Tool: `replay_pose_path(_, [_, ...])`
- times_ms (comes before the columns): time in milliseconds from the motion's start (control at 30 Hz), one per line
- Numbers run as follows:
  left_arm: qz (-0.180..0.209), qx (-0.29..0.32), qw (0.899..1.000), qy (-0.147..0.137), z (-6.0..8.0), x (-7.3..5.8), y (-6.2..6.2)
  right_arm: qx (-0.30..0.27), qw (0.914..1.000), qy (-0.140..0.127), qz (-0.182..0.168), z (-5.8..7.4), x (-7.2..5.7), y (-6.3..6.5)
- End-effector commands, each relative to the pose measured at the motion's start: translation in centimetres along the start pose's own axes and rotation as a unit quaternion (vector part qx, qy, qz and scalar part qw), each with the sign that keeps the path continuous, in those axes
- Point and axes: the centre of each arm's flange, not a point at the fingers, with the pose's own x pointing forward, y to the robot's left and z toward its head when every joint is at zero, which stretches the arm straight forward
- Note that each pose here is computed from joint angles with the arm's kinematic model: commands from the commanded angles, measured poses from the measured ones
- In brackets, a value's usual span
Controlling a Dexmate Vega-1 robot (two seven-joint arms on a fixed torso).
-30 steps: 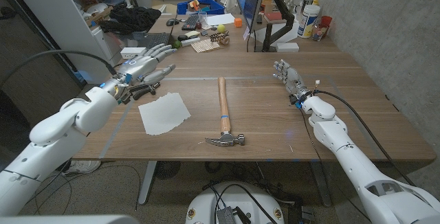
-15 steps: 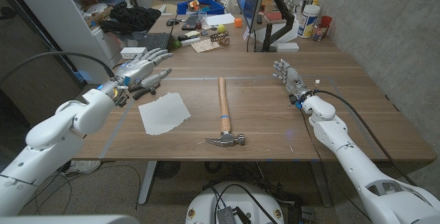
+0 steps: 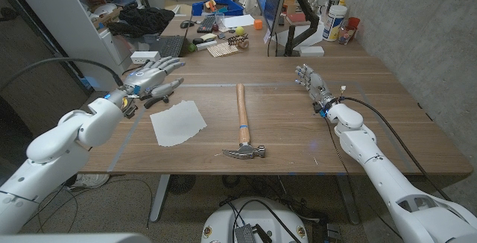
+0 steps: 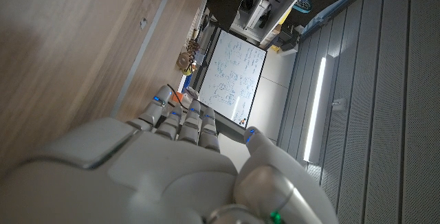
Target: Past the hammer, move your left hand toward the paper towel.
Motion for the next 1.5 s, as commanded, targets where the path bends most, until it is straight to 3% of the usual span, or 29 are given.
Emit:
replay_pose_path(33, [-0.024, 0.001, 1.000, 0.011, -1.0, -0.2, -1.3, -0.004, 1.0000, 0.003, 0.002, 0.0, 0.3, 0.4])
replay_pose_path(1000, [-0.065, -0.010, 0.997, 0.027, -2.9, -0.2, -4.1, -0.016, 0.9997, 0.013, 0.009, -0.3, 1.6, 1.5])
replay_pose_path(1500, [-0.083, -0.006, 0.996, 0.033, -3.2, -0.4, -5.0, -0.020, 0.9996, 0.015, 0.016, -0.5, 1.8, 1.8])
